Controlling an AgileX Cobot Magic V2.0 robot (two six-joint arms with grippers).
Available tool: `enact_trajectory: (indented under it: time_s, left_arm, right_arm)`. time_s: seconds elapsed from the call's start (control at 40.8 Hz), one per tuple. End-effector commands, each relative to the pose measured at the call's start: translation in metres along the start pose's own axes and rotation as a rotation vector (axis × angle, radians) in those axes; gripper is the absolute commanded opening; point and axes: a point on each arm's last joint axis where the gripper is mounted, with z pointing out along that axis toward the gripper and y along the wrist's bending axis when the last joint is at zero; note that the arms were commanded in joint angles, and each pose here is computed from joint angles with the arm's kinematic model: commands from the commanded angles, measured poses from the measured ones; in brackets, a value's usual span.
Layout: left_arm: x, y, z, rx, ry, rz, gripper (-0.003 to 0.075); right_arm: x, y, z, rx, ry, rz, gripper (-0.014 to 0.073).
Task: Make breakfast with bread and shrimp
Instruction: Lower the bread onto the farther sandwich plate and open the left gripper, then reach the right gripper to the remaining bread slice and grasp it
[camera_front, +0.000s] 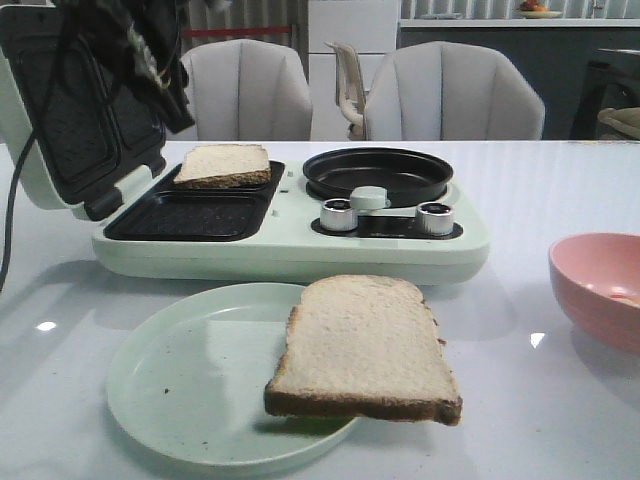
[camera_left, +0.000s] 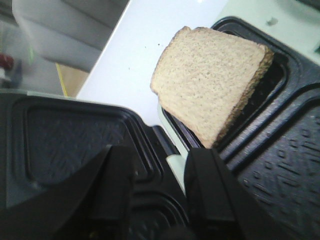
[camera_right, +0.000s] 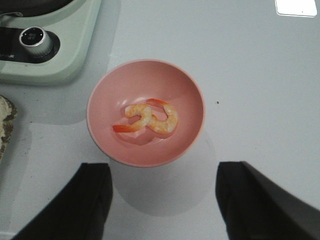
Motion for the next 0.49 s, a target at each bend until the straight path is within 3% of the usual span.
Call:
enact_trajectory:
  time_s: [0.0, 0.245, 0.466]
  left_arm:
    - [-0.014, 0.016, -0.059, 0.035, 0.009, -0.161, 0.0312]
    - [-0.001, 0.018, -0.168, 0.225, -0.032, -0.332, 0.0311]
    - [0.042, 0.014, -0.218, 0.353, -0.100, -0.389, 0.0311]
  right_arm:
    - [-0.014, 0.000, -0.005, -0.001, -0.096, -0.003, 0.0549]
    - [-0.014, 0.000, -0.005, -0.001, -0.096, -0.003, 0.0549]
    - [-0.014, 0.000, -0.005, -0.001, -0.096, -0.003, 0.0549]
